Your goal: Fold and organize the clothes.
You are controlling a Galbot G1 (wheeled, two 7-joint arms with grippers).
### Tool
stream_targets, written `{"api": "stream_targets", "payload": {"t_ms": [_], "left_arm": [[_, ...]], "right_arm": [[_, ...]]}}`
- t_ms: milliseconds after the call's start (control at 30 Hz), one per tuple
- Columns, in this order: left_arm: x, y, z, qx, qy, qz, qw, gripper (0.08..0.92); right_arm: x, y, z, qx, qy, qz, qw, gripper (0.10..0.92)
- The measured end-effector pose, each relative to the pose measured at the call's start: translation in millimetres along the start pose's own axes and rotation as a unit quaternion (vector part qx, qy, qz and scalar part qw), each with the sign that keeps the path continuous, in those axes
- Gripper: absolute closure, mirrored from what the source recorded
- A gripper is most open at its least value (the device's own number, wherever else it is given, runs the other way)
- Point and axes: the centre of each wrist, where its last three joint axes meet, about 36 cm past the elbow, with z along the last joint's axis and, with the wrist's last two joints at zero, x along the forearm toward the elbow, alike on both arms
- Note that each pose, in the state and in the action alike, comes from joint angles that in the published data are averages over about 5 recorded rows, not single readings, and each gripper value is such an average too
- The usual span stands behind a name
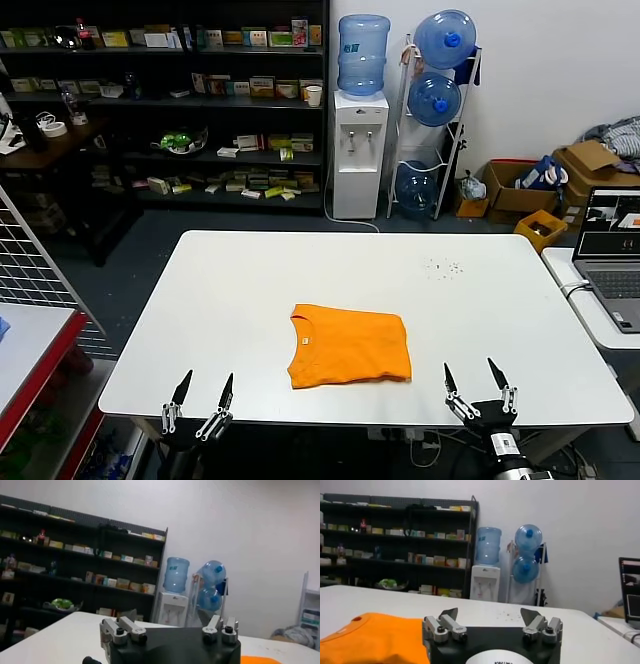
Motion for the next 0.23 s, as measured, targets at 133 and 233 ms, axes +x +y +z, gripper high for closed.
{"api": "stream_targets", "payload": {"t_ms": [133, 233], "left_arm": [[1.5, -1.7, 0.9, 0.000, -0.001, 0.000, 1.000, 0.177], [2.1, -2.4, 1.3, 0.001, -0.001, 0.000, 1.000, 0.177]], "right_arm": [[1.1, 1.9, 3.7, 0.002, 0.000, 0.000, 1.000, 0.200], [1.5, 1.6, 5.0, 0.003, 0.001, 0.001, 1.000, 0.200]]}}
